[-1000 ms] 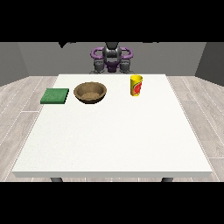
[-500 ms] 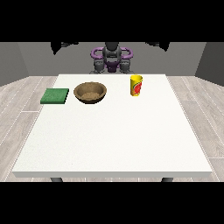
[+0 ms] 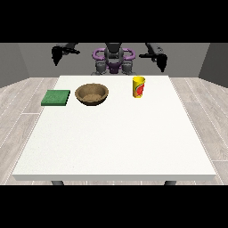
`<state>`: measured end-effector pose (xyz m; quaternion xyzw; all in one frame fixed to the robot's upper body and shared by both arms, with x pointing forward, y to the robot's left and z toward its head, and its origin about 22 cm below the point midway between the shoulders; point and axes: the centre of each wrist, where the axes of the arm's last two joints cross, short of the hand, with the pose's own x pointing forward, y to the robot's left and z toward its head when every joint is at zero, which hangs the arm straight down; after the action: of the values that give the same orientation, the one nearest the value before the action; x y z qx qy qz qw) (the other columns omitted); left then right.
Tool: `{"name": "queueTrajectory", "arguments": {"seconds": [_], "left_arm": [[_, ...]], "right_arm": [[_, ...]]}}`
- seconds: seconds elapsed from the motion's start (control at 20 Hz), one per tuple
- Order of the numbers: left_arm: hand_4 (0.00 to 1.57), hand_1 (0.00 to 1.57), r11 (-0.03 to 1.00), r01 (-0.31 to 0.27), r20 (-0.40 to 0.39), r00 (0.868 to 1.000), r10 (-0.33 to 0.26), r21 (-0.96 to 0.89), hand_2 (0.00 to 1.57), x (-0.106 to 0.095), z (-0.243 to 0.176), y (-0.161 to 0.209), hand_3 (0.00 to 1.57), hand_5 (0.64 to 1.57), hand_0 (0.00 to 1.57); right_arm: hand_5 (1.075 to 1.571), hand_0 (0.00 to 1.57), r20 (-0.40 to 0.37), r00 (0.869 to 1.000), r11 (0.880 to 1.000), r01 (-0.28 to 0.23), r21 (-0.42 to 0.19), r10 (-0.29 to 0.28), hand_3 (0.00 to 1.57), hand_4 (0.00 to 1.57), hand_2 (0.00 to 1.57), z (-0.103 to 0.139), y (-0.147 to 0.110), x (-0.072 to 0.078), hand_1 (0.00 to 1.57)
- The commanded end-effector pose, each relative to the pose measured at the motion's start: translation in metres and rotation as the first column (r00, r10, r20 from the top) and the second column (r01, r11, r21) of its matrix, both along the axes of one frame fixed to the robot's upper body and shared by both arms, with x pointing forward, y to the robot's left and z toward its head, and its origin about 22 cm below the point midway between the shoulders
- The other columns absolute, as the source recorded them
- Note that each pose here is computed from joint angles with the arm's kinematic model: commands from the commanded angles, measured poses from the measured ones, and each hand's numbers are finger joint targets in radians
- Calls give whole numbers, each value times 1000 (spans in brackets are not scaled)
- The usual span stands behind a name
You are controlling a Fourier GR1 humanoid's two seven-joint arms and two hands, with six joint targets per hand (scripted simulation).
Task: Pick the cup and pour the ball into the bowl, then pick the bowl and place it on the pad
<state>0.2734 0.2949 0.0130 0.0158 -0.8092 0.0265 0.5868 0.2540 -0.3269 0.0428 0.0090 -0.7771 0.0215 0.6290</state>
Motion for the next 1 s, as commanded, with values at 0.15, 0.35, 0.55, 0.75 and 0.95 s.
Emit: {"name": "queueTrajectory", "arguments": {"seconds": [0.15,0.35,0.55,0.75,0.95], "left_arm": [[0,0,1000,-19,22,1000,19,14,0,16,-45,-28,0,1517,0],[0,0,997,-76,42,996,75,17,0,23,-71,-30,0,1530,0],[0,0,994,-105,37,994,104,41,0,27,-93,-38,0,1517,0],[0,0,994,-99,81,992,96,39,0,27,-102,-23,0,1520,0],[0,0,997,-68,62,996,66,34,0,38,-108,-29,0,1521,0]], "right_arm": [[1571,0,75,997,1000,-10,-22,12,0,0,0,3,-15,13,0],[1570,0,83,995,999,-48,7,47,0,0,0,4,-6,14,0],[1570,0,105,990,995,-95,-28,97,0,0,0,18,3,18,0],[1571,0,128,989,997,-71,-6,71,0,0,0,-14,-18,8,0],[1571,0,124,990,998,-62,2,61,0,0,0,-13,-2,20,0]]}}
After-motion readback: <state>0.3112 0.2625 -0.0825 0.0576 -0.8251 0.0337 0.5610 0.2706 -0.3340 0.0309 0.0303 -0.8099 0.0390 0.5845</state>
